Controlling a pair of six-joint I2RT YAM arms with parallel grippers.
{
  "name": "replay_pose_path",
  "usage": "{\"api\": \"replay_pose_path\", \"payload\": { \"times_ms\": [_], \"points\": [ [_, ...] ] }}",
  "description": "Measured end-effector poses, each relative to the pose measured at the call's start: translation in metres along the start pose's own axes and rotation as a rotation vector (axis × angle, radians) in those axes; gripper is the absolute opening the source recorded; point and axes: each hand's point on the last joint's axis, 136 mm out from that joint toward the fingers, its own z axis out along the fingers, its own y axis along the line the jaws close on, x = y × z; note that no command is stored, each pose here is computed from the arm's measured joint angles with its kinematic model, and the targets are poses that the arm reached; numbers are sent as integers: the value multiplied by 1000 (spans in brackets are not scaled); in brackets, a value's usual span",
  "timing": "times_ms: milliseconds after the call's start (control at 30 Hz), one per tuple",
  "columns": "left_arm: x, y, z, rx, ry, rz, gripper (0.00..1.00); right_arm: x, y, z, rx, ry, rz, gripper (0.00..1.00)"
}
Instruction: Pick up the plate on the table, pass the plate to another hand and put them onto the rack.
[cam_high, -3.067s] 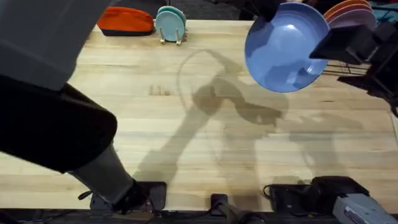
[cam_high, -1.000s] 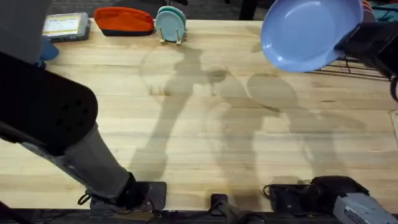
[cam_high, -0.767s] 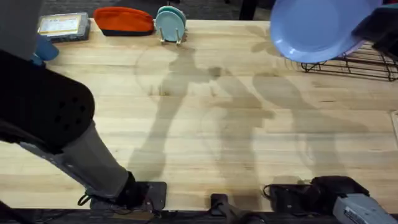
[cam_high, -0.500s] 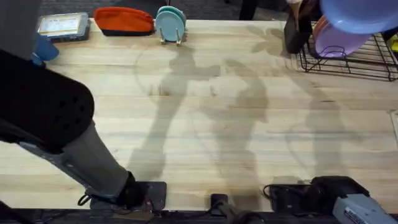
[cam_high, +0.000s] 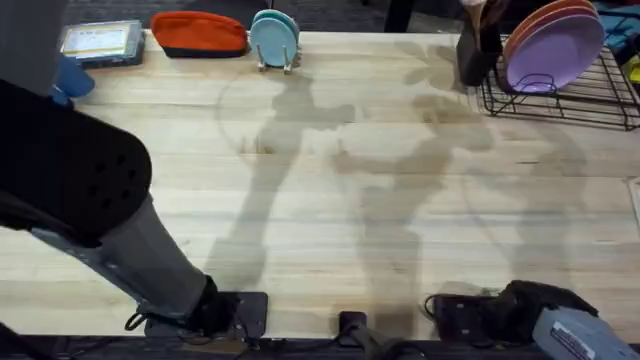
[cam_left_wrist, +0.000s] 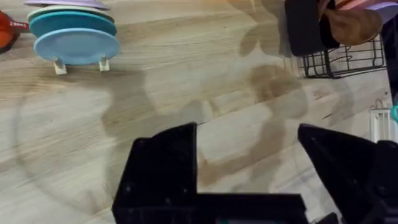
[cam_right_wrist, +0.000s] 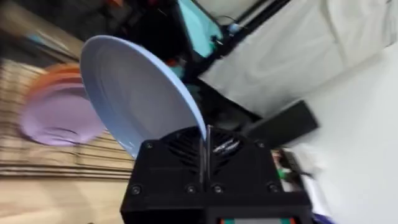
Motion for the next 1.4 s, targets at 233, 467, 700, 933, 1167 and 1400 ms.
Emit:
{"api": "replay_pose_path", "payload": {
  "times_ms": [233, 467, 700, 933, 1167, 1400],
  "points": [
    [0, 0, 0, 0, -1, 0, 993, 16, 31, 47, -83, 43, -393, 31],
    [0, 0, 0, 0, -1, -2, 992, 18, 71, 71, -199, -10, -674, 31],
    [0, 0, 0, 0, -1, -2, 993, 28, 103, 120, -237, -65, -811, 32],
    [0, 0, 0, 0, -1, -2, 993, 53, 114, 144, -317, -96, -618, 31],
    [0, 0, 0, 0, -1, -2, 993, 73, 123, 157, -380, -92, -430, 32],
    [0, 0, 0, 0, -1, -2, 993, 78, 135, 173, -416, -134, -289, 31]
  ]
}}
